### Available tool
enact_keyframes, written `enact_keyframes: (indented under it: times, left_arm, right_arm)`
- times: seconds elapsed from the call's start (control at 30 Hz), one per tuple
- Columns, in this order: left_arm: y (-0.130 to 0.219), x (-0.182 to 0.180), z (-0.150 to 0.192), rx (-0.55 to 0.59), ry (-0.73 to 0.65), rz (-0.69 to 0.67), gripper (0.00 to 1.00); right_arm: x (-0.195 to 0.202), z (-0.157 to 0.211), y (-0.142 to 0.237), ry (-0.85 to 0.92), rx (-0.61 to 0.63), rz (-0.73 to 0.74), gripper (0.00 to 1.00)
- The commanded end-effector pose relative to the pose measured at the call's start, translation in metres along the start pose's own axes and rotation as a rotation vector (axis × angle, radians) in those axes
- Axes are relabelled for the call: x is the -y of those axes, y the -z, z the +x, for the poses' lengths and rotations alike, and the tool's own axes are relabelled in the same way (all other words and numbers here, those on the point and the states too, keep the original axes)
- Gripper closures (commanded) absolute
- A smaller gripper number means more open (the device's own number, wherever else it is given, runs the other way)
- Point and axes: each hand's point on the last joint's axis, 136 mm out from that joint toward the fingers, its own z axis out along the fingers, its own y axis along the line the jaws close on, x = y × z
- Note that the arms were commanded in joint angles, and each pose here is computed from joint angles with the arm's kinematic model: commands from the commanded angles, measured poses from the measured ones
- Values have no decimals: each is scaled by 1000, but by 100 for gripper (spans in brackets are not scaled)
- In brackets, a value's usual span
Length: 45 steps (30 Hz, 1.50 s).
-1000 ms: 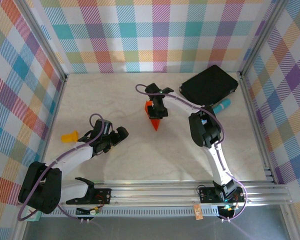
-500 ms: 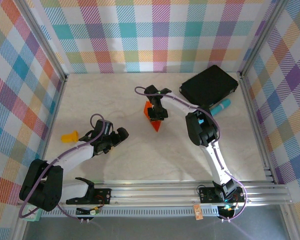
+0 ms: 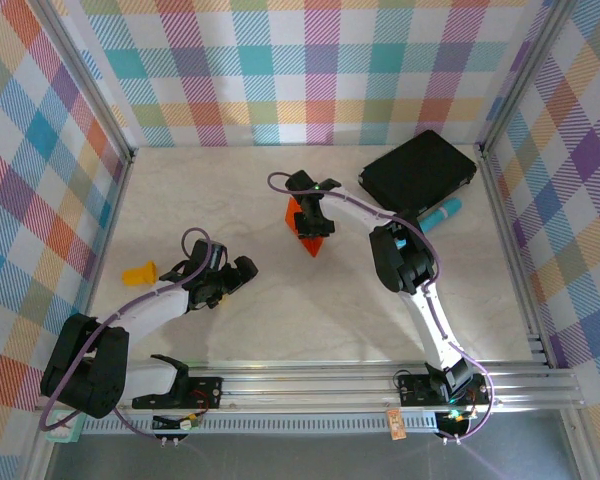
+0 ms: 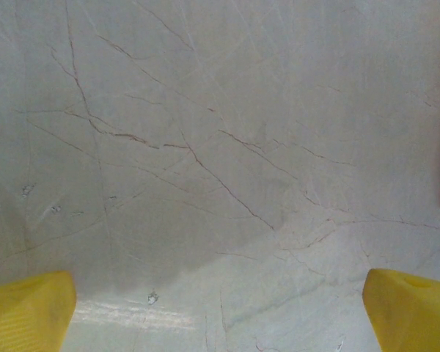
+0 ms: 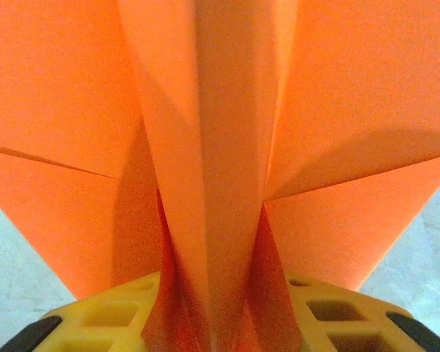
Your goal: Fold a paper plane with a square sheet of paper (pick it up from the middle)
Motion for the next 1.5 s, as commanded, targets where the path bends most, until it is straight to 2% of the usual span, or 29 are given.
enact_keyframes:
  times: [0.0, 0.2, 0.37, 0.47, 0.6, 0.83, 1.0, 1.17, 1.23, 1.37, 1.47]
  left_arm:
    - [5, 3, -5, 1, 6, 0, 0]
    - [8, 4, -6, 5, 4, -2, 0]
    - [17, 11, -13, 30, 3, 15, 0]
    - [27, 20, -22, 62, -5, 31, 0]
    - [46, 31, -42, 140, -10, 39, 0]
    - [81, 49, -92, 288, -40, 67, 0]
    - [118, 49, -127, 481, -83, 45, 0]
    - [149, 29, -148, 662, -127, -42, 0]
    - [151, 16, -151, 701, -157, -95, 0]
    - [152, -7, -152, 828, -226, -157, 0]
    - [150, -26, -149, 880, -247, -215, 0]
  right_arm:
    - [11, 15, -36, -39, -59, 35, 61]
    - [14, 12, -42, -42, -52, 58, 62]
    - [10, -4, -23, -27, -2, 49, 62]
    - [1, -19, 2, -8, 48, -5, 60]
    - [-8, -44, 52, 3, 150, -82, 53]
    - [8, -67, 141, -30, 344, -146, 48]
    - [50, -60, 193, -84, 500, -93, 40]
    - [109, -37, 229, -118, 694, 27, 18]
    - [140, -20, 230, -154, 742, 80, 3]
    - [206, 18, 221, -266, 771, 220, 1]
    - [250, 45, 210, -347, 769, 337, 1]
